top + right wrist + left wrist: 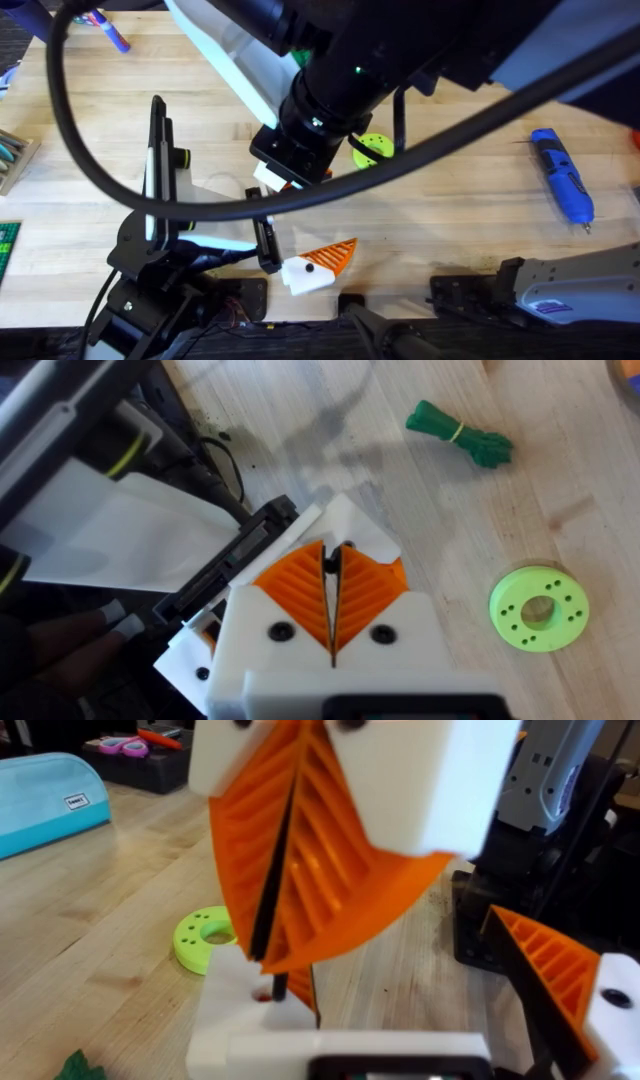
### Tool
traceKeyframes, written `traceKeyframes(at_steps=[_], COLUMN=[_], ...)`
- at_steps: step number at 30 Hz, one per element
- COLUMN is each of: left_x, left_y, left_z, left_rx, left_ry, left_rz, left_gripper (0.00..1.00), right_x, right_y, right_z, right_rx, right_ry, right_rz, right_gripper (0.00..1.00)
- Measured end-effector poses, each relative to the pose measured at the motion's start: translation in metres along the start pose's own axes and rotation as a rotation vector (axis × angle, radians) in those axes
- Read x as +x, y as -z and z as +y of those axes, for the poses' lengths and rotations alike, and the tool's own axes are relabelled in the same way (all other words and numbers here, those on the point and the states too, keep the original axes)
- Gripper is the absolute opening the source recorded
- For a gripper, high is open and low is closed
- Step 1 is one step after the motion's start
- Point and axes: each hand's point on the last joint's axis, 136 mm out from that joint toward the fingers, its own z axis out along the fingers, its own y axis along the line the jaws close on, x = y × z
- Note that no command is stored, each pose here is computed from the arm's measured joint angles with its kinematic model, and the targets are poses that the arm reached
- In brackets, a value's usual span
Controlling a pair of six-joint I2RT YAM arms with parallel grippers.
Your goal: Pick up the gripper from the table and insert it into the empty holder that is missing its gripper. Then pick up a screw, insert it into the mounting hole, and use the screwdriver to tighten it. Finally, clean up the table by picking up the vegetable and placing it into the bucket.
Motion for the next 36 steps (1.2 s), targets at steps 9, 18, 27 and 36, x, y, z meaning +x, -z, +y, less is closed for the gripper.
traceKeyframes(at_steps=[9, 18, 27, 36], left_x=[0.0, 0.0, 0.0, 0.0], left_y=[0.0, 0.0, 0.0, 0.0], left_z=[0.0001, 0.0001, 0.0001, 0.0001], left_rx=[-0.001, -0.001, -0.001, -0.001], left_ry=[0.01, 0.01, 0.01, 0.01], left_rz=[0.0, 0.0, 0.0, 0.0], left_gripper=[0.992, 0.992, 0.992, 0.992], right_x=[0.0015, 0.0006, -0.0003, -0.0002], right_y=[0.0019, 0.0096, 0.0094, 0.0091], right_z=[-0.0072, -0.0087, -0.0044, -0.0043], right_rx=[0.044, 0.059, 0.034, 0.033], right_ry=[0.0, 0.003, 0.003, 0.003], right_rz=[0.003, -0.018, -0.021, -0.02], right_gripper=[0.007, 0.007, 0.007, 0.007])
